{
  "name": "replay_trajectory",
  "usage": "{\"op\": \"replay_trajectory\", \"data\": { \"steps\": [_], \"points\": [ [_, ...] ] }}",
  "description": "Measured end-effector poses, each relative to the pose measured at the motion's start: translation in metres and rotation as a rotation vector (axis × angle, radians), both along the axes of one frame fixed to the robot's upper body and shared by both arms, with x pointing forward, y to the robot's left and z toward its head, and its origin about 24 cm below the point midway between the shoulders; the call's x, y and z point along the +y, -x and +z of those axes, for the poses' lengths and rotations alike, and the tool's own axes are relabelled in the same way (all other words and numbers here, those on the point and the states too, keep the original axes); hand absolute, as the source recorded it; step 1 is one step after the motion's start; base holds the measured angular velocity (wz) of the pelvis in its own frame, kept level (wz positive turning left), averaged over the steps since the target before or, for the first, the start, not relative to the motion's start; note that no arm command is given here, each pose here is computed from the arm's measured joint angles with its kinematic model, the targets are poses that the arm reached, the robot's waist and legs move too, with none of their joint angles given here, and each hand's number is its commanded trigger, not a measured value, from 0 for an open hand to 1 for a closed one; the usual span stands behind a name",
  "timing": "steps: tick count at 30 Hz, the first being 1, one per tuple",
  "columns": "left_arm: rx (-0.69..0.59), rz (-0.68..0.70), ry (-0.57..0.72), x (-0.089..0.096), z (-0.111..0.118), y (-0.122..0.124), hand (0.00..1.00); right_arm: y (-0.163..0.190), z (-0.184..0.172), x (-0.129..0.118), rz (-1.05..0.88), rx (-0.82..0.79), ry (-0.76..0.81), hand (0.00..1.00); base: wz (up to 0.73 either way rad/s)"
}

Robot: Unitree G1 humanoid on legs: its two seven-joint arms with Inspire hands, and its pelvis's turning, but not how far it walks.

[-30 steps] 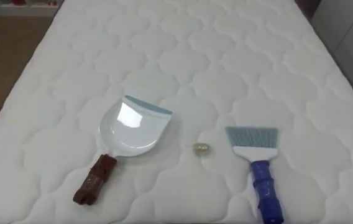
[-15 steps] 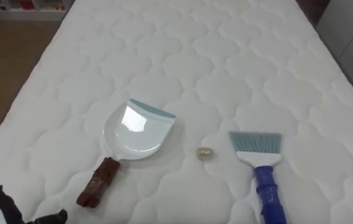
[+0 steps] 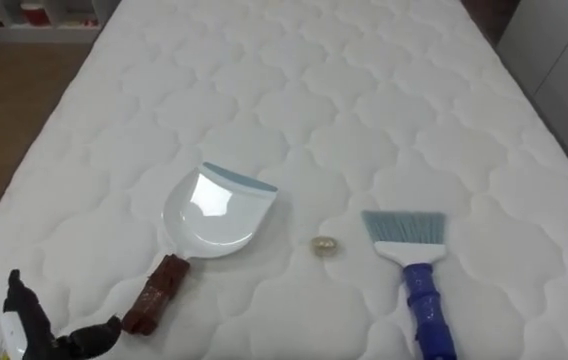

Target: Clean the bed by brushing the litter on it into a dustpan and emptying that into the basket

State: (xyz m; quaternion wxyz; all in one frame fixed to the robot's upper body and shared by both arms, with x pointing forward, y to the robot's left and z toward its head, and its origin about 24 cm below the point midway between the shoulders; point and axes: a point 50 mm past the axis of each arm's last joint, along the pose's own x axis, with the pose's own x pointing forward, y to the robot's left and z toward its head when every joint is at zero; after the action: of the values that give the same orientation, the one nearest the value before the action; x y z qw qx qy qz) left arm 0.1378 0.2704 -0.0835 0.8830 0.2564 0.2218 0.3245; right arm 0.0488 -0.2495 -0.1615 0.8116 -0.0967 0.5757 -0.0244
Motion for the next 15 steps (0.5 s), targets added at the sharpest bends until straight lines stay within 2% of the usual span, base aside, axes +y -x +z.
{"op": "replay_trajectory", "data": {
  "steps": [4, 8, 15],
  "points": [
    [-0.032, -0.036, -0.011, -0.001, 0.006, -0.013, 0.0, -0.001, 0.0, 0.0, 0.002, -0.006, 0.001, 0.0, 0.0],
    [-0.058, -0.096, -0.005, -0.012, 0.009, -0.029, 0.0, -0.006, 0.001, 0.0, 0.011, -0.02, 0.001, 0.0, 0.0],
    [-0.034, -0.158, 0.012, -0.022, 0.005, -0.033, 0.0, -0.015, 0.003, -0.001, 0.007, -0.044, 0.004, 0.0, -0.01]
  ]
}}
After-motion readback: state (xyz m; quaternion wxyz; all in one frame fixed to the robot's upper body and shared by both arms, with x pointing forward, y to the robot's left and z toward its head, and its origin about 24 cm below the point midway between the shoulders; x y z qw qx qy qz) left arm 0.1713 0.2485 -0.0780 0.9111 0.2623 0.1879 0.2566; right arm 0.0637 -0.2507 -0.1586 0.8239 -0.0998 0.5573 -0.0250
